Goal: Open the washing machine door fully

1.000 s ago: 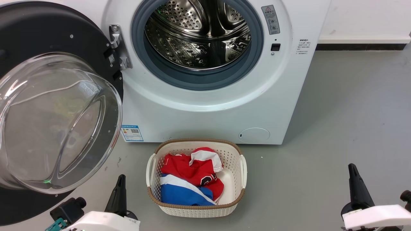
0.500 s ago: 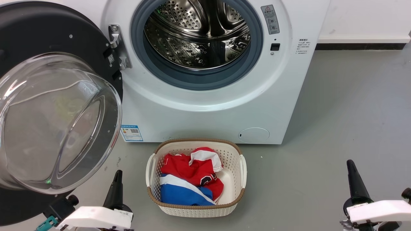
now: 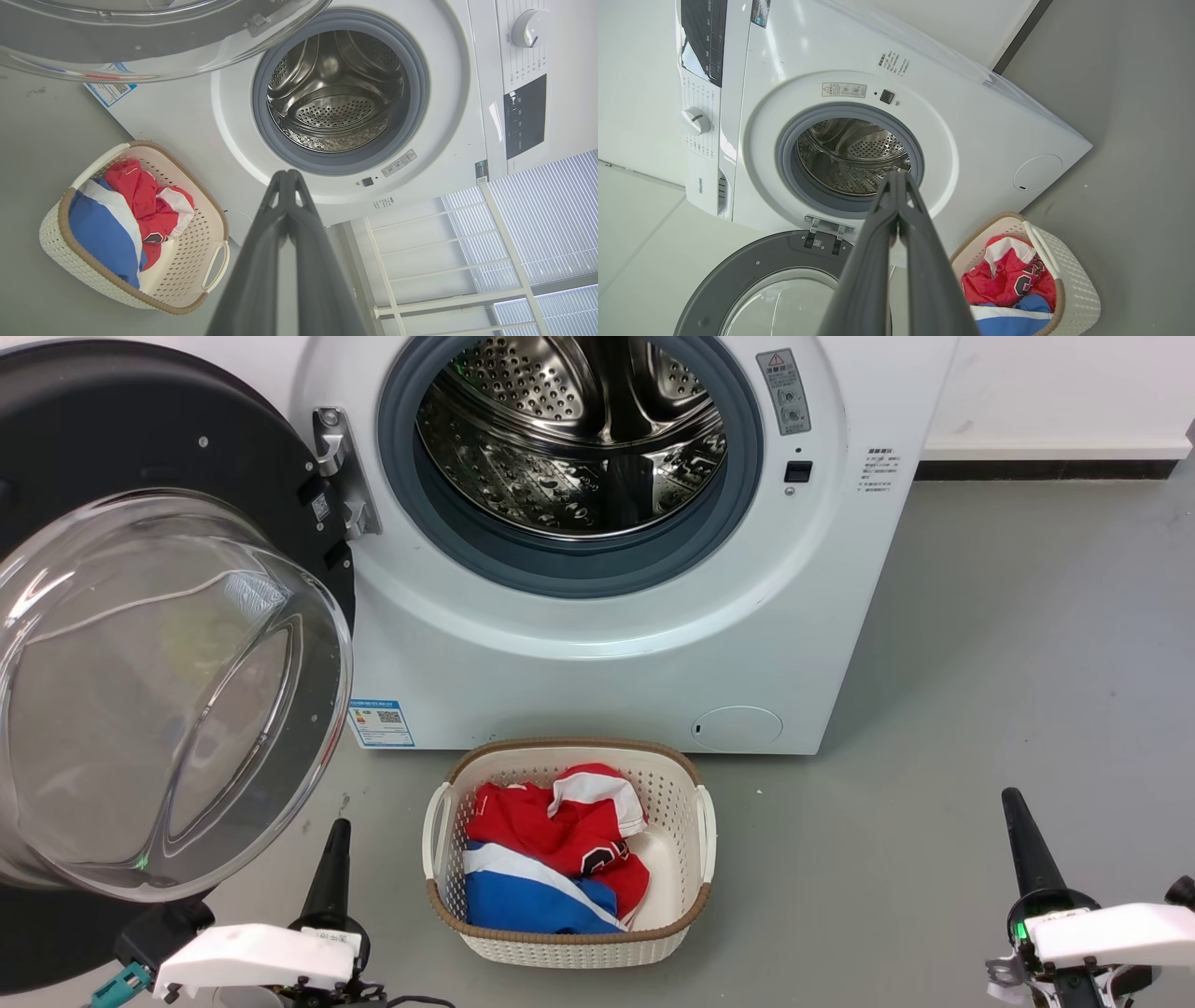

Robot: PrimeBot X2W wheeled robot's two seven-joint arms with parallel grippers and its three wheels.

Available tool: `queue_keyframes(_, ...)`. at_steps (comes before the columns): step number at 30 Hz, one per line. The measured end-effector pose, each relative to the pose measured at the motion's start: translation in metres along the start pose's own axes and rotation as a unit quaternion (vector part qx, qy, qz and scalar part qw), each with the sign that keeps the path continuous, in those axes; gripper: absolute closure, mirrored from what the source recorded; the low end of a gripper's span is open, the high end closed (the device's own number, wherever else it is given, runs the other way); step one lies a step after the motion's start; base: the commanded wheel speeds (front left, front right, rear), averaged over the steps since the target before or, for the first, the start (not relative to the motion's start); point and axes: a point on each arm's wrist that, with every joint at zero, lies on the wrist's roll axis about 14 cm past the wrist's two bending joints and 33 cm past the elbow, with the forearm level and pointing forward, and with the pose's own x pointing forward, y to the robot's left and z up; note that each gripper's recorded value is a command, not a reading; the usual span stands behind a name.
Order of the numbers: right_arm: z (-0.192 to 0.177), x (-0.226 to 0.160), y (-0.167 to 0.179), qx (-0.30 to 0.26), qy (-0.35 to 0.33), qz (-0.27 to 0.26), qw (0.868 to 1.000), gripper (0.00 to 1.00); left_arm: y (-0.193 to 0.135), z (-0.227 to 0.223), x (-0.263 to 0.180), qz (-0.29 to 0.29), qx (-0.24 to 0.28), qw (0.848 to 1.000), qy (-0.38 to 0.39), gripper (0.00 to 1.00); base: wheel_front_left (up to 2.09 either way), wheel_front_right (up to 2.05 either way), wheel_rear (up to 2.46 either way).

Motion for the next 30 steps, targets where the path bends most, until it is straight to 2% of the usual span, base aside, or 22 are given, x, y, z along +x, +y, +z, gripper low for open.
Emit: queue_keyframes(30,-0.0004,0.0088,0.0083,0.134,0.012,0.012,0.991,1.00,-0.0075,0.0072,0.0094,-0.015,-0.138,0.990,0.002,1.00,0.00,0.00,0.00)
